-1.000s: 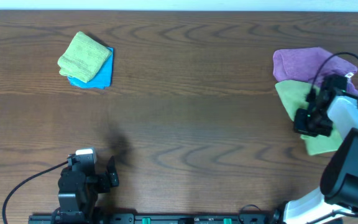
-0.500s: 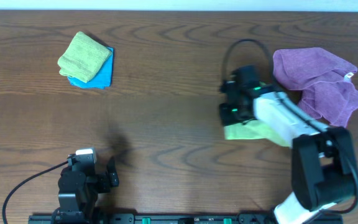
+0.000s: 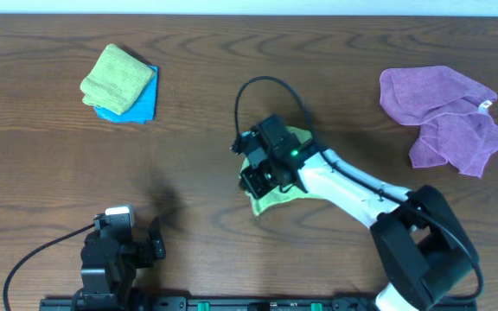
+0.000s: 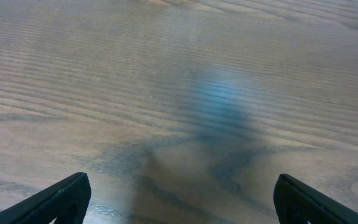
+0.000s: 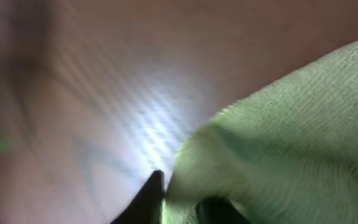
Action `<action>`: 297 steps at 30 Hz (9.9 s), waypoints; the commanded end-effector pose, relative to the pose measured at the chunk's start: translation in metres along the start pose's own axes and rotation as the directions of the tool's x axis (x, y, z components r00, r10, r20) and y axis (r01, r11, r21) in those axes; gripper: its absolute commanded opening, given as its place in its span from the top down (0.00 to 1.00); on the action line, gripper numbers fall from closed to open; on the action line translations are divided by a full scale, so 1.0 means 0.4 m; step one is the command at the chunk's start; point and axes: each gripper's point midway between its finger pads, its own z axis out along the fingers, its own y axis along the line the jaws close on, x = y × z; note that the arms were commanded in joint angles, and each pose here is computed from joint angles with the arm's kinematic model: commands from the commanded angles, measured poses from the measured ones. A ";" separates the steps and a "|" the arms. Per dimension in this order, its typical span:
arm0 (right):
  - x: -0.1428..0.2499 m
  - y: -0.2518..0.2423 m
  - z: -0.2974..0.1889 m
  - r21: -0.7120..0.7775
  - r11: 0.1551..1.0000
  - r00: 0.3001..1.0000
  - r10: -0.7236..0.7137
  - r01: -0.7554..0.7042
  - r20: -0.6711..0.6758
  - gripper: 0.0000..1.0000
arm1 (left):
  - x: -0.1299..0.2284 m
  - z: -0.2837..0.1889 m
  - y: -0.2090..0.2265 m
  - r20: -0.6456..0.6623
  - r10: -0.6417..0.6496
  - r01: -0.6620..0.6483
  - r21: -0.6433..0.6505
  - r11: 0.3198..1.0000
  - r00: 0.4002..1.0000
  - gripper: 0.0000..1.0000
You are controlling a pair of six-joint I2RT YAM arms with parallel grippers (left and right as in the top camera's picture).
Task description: Fold the cloth
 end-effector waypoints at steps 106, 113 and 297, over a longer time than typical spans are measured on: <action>0.100 -0.469 -0.408 0.481 0.643 0.783 0.599 -0.596 0.169 0.46 | 0.009 0.002 0.007 -0.009 0.024 -0.024 -0.016 1.000 1.000 0.05; 0.162 -0.464 -0.326 0.443 0.690 0.797 0.596 -0.573 0.102 0.46 | 0.009 0.002 0.007 -0.009 0.024 -0.024 -0.016 1.000 1.000 0.05; -0.337 -0.239 -0.179 0.333 0.941 0.937 -0.161 0.052 0.310 0.99 | 0.009 0.002 0.007 -0.009 0.024 -0.024 -0.016 1.000 1.000 0.05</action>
